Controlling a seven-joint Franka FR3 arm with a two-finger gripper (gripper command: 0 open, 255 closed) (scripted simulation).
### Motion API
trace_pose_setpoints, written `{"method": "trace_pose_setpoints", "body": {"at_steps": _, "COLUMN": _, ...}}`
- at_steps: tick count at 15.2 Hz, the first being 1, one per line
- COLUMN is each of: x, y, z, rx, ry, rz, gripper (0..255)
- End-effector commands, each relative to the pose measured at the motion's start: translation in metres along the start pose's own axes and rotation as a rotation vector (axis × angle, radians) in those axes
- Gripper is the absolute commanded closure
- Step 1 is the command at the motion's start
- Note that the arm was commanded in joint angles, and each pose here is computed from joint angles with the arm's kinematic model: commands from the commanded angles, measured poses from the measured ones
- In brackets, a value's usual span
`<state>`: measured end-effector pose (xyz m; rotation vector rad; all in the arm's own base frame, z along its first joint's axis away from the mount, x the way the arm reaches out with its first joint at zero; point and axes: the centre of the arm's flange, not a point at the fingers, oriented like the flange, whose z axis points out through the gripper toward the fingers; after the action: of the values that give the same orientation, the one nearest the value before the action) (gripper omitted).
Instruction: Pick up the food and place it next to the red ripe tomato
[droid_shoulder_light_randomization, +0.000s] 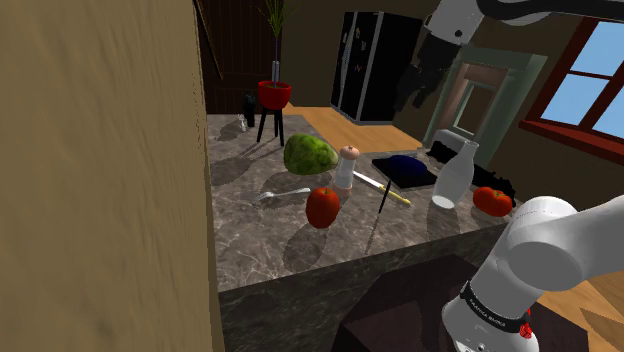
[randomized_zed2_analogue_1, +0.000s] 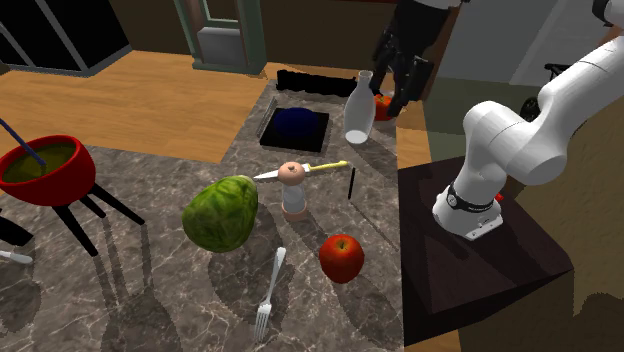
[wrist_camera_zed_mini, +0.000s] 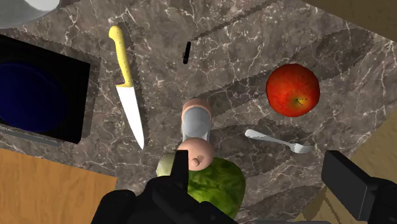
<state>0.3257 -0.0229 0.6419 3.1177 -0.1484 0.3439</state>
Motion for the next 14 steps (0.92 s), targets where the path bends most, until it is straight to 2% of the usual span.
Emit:
{"method": "trace_pose_setpoints", "body": {"at_steps": 1, "x": 0.0, "y": 0.0, "z": 0.0, "rx": 0.0, "ry": 0.0, "rz": 0.0, "gripper": 0}}
{"method": "trace_pose_setpoints", "body": {"at_steps": 14, "x": 0.065, "y": -0.1, "z": 0.141, "rx": -0.039, "ry": -0.187, "rz": 0.134, "gripper": 0}}
